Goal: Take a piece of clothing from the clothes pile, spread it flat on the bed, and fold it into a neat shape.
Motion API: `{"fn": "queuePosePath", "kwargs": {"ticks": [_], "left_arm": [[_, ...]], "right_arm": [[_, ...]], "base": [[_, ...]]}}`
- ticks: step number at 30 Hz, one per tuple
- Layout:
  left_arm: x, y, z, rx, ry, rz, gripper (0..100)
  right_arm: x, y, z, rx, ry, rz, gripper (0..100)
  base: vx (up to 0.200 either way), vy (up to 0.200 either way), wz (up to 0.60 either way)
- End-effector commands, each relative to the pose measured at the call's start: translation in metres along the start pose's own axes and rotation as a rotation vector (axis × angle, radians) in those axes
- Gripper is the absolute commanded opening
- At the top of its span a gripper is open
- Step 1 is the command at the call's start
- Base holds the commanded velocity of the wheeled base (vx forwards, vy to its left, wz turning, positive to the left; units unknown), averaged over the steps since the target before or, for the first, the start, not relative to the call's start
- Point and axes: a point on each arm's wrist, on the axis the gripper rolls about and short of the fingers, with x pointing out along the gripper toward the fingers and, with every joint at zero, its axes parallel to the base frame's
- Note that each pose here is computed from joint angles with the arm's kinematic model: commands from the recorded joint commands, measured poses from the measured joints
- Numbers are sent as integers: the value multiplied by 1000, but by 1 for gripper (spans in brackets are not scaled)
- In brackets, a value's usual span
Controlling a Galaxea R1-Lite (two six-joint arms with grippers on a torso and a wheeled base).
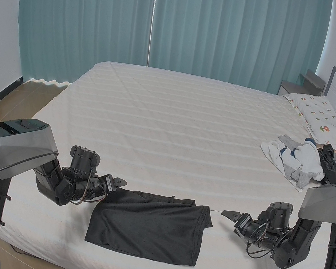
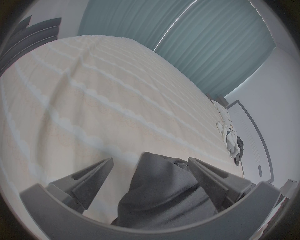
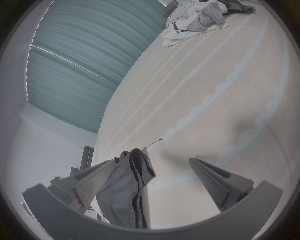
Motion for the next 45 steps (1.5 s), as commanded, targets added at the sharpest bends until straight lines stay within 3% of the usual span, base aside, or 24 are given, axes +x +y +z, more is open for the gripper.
{"fn": "queuePosePath", "kwargs": {"ticks": [1,3,4,15,23,40,41,45], "left_arm": [[11,3,-5,3,12,4,100],[12,3,-5,3,14,5,100],[12,3,-5,3,12,4,0],[11,4,2,-15,-26,18,0],[12,6,8,-99,-102,53,0],[10,12,12,-116,-120,73,0],[10,12,12,-116,-121,74,0],[10,12,12,-116,-120,75,0]], "right_arm": [[1,0,-2,-2,7,0,100],[0,1,-2,-2,5,0,100],[0,0,-2,-4,6,-1,100],[-15,8,-32,-139,72,46,100],[-29,12,-63,-286,222,107,100],[-18,22,-93,-366,308,173,100],[-18,23,-94,-370,311,178,0],[-17,23,-96,-381,321,172,0]], "base": [[0,0,0],[0,0,0],[0,0,0],[0,0,0],[0,0,0],[0,0,0],[0,0,0],[0,0,0]]}}
